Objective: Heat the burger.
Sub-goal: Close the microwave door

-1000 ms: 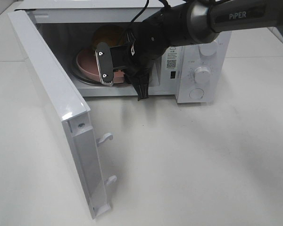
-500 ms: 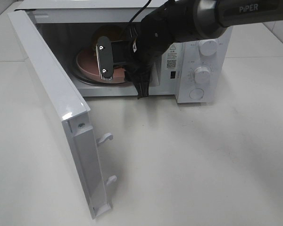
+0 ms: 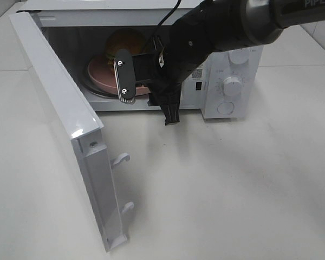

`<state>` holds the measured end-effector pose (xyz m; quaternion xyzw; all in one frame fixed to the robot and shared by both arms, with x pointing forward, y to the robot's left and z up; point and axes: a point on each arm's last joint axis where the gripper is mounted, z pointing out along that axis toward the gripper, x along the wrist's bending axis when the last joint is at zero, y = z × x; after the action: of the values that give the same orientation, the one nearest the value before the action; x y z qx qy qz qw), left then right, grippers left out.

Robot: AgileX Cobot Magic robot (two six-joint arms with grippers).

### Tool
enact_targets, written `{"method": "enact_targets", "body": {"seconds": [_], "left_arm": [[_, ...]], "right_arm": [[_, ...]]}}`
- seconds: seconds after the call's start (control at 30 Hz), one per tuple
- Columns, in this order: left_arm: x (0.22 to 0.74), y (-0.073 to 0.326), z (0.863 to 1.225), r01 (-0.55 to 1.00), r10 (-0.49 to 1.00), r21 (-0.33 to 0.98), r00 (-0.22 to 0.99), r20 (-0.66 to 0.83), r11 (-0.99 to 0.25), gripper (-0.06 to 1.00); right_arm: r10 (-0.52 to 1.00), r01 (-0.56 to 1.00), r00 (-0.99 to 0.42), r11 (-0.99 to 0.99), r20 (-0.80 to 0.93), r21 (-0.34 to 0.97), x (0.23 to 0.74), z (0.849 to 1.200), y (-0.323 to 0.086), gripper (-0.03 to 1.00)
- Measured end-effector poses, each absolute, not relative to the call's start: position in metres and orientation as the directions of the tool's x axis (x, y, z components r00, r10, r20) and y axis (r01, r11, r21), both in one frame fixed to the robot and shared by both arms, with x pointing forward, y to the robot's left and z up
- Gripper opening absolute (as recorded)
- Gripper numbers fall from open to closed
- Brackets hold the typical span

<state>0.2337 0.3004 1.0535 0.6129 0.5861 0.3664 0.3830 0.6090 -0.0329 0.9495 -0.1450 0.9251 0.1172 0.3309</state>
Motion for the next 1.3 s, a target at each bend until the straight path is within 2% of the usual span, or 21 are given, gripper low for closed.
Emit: {"method": "enact_targets", "body": {"seconds": [0.27, 0.43, 0.5, 0.6, 0.67, 0.7, 0.77, 0.8, 0.87, 1.07, 1.17, 1.23, 1.3], "left_arm": [[0.234, 0.3, 1.054, 0.438, 0.999, 0.899, 0.045, 0.0, -0.02, 0.97], [0.234, 0.3, 1.054, 0.438, 0.999, 0.899, 0.045, 0.0, -0.02, 0.97], [0.234, 0.3, 1.054, 0.438, 0.999, 0.899, 0.045, 0.0, -0.02, 0.97], [0.234, 0.3, 1.054, 0.438, 0.999, 0.899, 0.045, 0.0, -0.02, 0.97], [0.234, 0.3, 1.054, 0.438, 0.999, 0.899, 0.045, 0.0, -0.02, 0.97], [0.234, 0.3, 1.054, 0.438, 0.999, 0.899, 0.045, 0.0, -0.02, 0.97], [0.234, 0.3, 1.054, 0.438, 0.999, 0.899, 0.045, 0.0, -0.02, 0.97], [0.234, 0.3, 1.054, 0.438, 0.999, 0.899, 0.045, 0.0, -0.02, 0.97], [0.234, 0.3, 1.054, 0.438, 0.999, 0.899, 0.045, 0.0, -0.02, 0.97], [0.234, 0.3, 1.054, 0.438, 0.999, 0.899, 0.045, 0.0, -0.02, 0.97], [0.234, 0.3, 1.054, 0.438, 0.999, 0.899, 0.045, 0.0, -0.02, 0.97], [0.234, 0.3, 1.054, 0.438, 0.999, 0.899, 0.045, 0.0, -0.02, 0.97], [0.234, 0.3, 1.054, 0.438, 0.999, 0.899, 0.045, 0.0, -0.02, 0.97]], "right_arm": [[-0.149, -0.312, -0.764, 0.937, -0.627, 0.157, 0.586, 0.953, -0.048, 0.53], [-0.065, -0.256, -0.779, 0.941, -0.623, 0.222, 0.573, 0.961, -0.057, 0.59], [0.044, -0.174, -0.796, 0.939, -0.604, 0.297, 0.564, 0.971, -0.064, 0.64], [0.083, -0.141, -0.801, 0.936, -0.593, 0.322, 0.561, 0.973, -0.066, 0.66], [0.255, 0.004, -0.81, 0.903, -0.529, 0.429, 0.553, 0.981, -0.072, 0.69], [0.255, 0.004, -0.81, 0.903, -0.529, 0.429, 0.553, 0.981, -0.072, 0.69], [0.371, 0.103, -0.799, 0.86, -0.474, 0.499, 0.545, 0.988, -0.077, 0.75], [0.371, 0.103, -0.799, 0.86, -0.474, 0.499, 0.545, 0.988, -0.077, 0.75], [0.464, 0.184, -0.779, 0.812, -0.421, 0.554, 0.537, 0.995, -0.084, 0.77], [0.553, 0.266, -0.75, 0.754, -0.362, 0.601, 0.525, 1.005, -0.093, 0.78], [0.61, 0.329, -0.725, 0.714, -0.319, 0.618, 0.515, 1.012, -0.101, 0.78], [0.687, 0.425, -0.679, 0.656, -0.26, 0.624, 0.503, 1.023, -0.113, 0.78], [0.702, 0.445, -0.668, 0.644, -0.248, 0.623, 0.5, 1.025, -0.116, 0.78]]}}
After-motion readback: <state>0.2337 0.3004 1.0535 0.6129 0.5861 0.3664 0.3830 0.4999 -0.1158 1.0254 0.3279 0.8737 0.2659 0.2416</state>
